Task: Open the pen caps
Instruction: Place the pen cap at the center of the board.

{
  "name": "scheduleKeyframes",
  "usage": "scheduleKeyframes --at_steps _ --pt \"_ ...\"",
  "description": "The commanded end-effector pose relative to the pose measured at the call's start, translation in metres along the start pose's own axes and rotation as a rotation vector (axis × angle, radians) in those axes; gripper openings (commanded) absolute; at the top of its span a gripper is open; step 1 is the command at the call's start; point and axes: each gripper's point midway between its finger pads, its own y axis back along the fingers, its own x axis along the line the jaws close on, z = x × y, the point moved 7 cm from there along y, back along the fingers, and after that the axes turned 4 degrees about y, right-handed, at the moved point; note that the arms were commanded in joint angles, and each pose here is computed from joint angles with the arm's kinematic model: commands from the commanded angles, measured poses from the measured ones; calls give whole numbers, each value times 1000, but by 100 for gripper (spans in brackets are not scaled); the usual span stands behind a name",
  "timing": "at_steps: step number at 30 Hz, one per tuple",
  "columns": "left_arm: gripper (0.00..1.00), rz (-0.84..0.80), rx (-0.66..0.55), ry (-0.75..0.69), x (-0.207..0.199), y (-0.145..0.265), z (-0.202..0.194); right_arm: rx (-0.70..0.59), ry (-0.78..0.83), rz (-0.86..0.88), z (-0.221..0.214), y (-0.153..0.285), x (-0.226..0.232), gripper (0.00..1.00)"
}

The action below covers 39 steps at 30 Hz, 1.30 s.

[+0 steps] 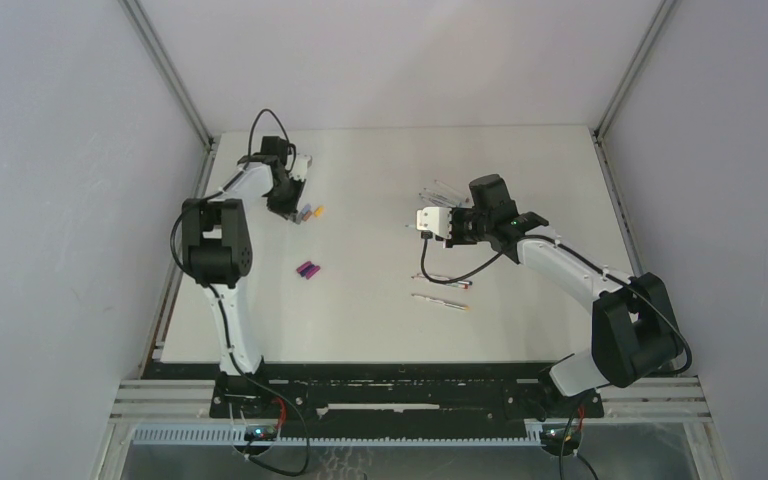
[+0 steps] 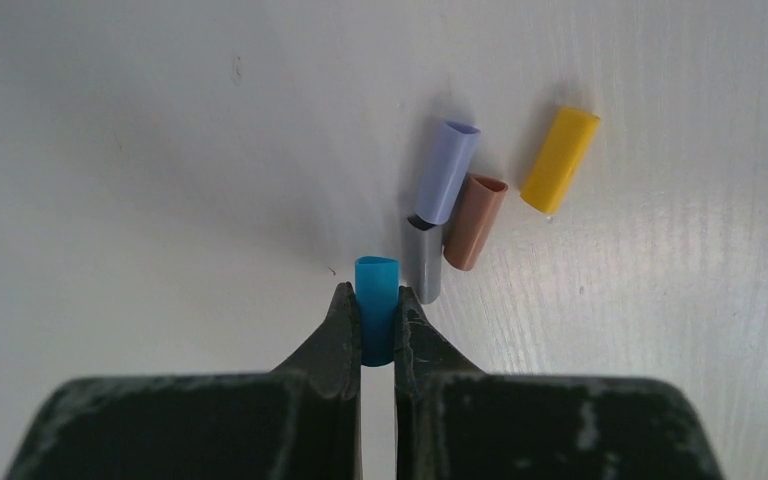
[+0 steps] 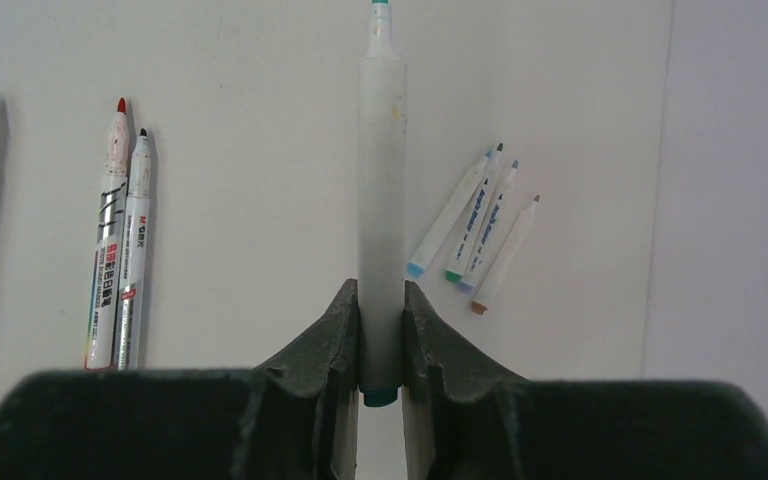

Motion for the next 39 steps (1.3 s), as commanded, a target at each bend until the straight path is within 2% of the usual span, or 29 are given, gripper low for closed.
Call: scheduleKeyframes --at_steps 1,39 --pt "1 27 -47 34 6 7 18 -48 6 -54 14 9 -18 0" --pt "22 -9 -40 26 2 10 18 -54 0 -59 13 12 -19 0"
